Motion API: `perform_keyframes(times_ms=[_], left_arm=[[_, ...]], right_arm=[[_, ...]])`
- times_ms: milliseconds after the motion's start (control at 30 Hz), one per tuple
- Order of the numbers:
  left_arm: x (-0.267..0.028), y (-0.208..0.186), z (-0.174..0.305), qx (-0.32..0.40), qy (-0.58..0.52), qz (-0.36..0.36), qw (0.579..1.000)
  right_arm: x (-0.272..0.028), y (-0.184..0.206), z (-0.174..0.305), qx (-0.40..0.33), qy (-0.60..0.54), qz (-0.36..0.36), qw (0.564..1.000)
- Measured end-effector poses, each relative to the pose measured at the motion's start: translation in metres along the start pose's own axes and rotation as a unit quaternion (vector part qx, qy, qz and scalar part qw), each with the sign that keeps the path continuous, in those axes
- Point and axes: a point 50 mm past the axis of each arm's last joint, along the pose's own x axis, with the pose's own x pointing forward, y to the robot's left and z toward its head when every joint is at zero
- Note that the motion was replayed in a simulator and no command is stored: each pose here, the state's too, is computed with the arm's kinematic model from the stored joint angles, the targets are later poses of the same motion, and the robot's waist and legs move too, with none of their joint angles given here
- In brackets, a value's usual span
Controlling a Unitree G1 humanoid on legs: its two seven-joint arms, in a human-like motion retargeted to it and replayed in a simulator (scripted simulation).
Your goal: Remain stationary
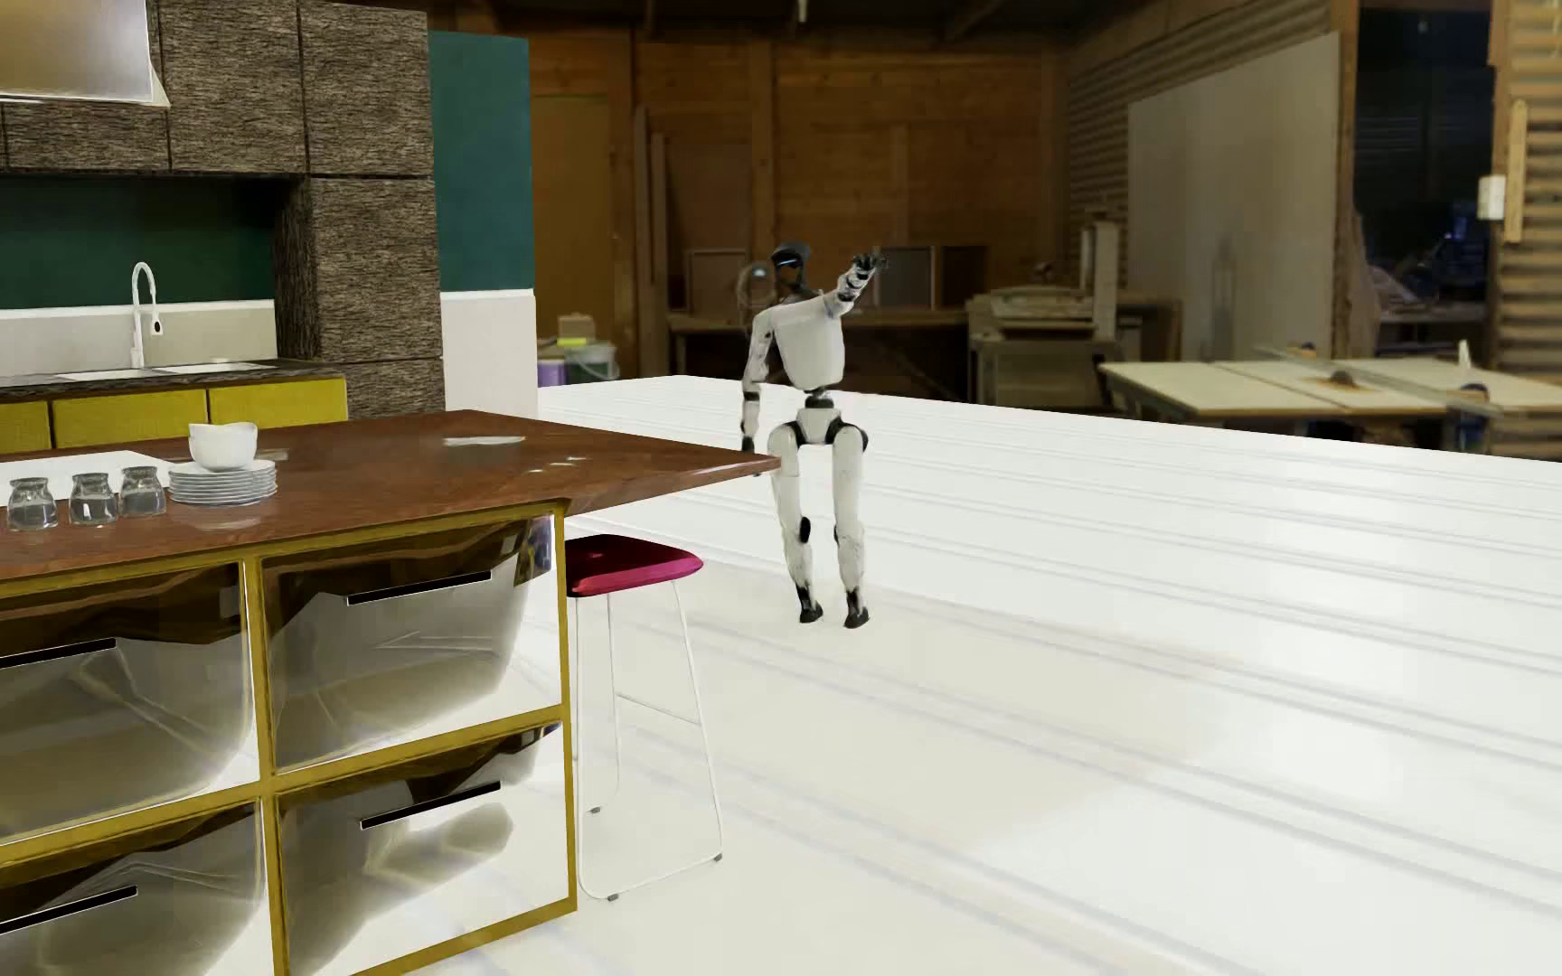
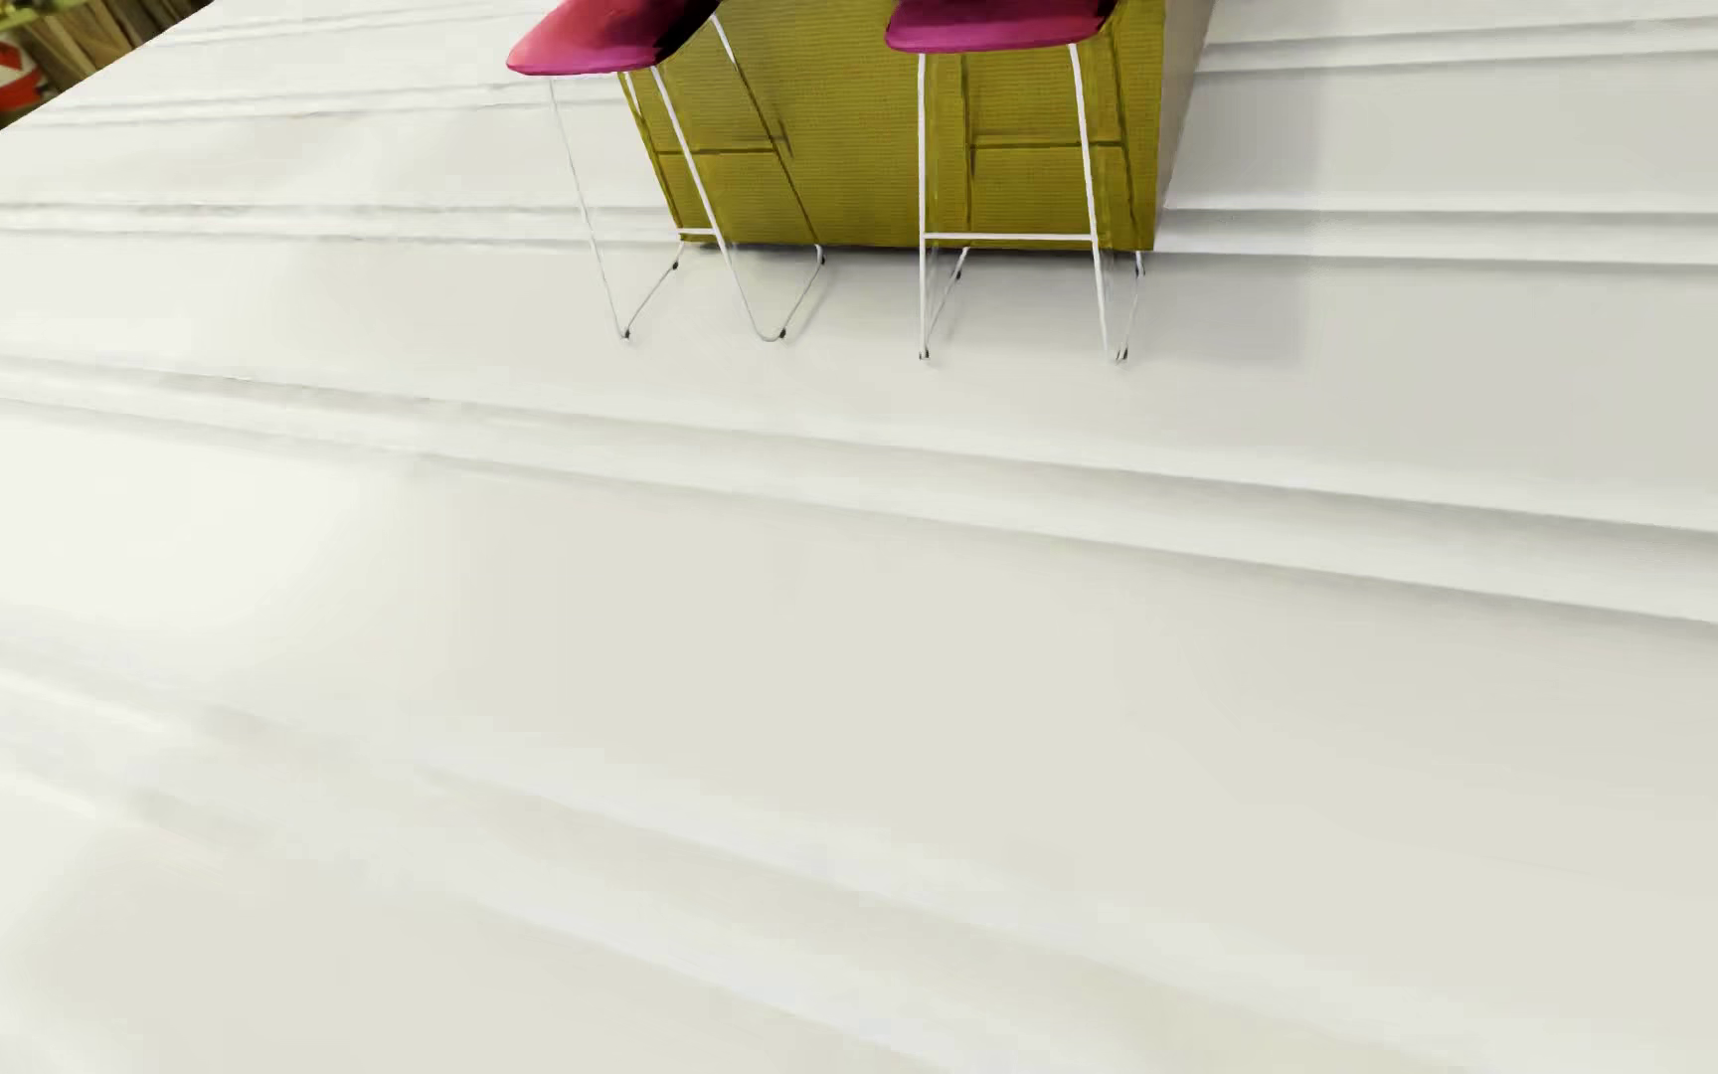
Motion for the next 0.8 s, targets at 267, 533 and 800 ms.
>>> perform_keyframes(times_ms=[267, 533, 800], left_arm=[[-0.051, -0.201, -0.053, 0.15, 0.013, -0.25, 0.957], [-0.232, -0.356, -0.15, 0.213, 0.055, -0.525, 0.822], [-0.383, -0.378, -0.201, 0.171, 0.059, -0.678, 0.712]], right_arm=[[0.007, 0.003, 0.025, -0.053, -0.016, 0.013, 0.998], [0.011, 0.002, 0.092, -0.008, -0.108, 0.005, 0.994], [0.011, 0.021, 0.077, -0.01, -0.086, 0.027, 0.996]])
